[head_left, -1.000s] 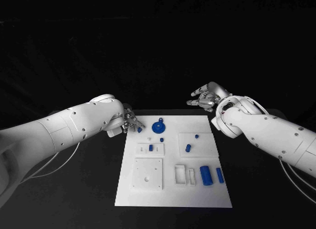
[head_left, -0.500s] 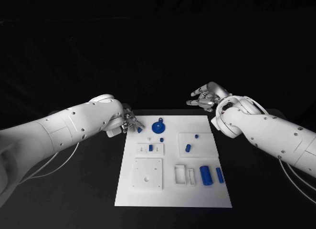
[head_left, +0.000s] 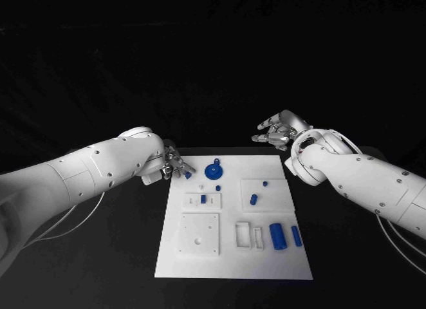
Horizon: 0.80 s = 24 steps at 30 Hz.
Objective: Assemble the parts on the task board
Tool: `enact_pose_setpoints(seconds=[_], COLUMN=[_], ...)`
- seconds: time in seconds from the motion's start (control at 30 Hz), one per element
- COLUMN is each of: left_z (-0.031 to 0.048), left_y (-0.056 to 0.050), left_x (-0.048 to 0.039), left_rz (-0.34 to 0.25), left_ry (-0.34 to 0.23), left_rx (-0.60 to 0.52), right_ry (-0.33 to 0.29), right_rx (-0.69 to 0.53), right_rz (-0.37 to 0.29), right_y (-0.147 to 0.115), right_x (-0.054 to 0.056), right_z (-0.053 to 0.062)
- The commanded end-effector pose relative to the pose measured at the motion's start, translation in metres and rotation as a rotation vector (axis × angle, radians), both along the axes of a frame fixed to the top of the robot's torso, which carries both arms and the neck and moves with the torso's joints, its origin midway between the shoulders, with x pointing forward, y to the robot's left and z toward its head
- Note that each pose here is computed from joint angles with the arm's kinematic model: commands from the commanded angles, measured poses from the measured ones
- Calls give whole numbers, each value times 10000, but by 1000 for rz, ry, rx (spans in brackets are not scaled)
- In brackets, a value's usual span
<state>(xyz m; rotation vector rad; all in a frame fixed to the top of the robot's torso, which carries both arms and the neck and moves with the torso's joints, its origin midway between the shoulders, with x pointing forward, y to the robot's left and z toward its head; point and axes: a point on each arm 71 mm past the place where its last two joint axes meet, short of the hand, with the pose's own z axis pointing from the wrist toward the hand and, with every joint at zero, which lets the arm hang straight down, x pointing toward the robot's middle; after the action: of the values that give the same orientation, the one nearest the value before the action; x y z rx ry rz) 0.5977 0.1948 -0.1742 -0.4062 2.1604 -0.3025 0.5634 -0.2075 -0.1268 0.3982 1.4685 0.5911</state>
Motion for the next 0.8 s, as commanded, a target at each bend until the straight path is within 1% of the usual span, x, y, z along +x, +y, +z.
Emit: enact_pose_setpoints(seconds=[0.03,0.37,0.8], left_z=[1,-1,-11], left_y=[-14,16,-18], left_x=[-8,-11,-21], left_rz=[-18,-14,-30], left_ry=[10,13,34], left_rx=[-9,-7,-57], right_ry=[5,13,17], right_rx=[-6,-6,-7], right_rz=[13,14,10], right_y=[13,7,-3], right_x=[-2,-2,4], right_z=[-6,-18,-34])
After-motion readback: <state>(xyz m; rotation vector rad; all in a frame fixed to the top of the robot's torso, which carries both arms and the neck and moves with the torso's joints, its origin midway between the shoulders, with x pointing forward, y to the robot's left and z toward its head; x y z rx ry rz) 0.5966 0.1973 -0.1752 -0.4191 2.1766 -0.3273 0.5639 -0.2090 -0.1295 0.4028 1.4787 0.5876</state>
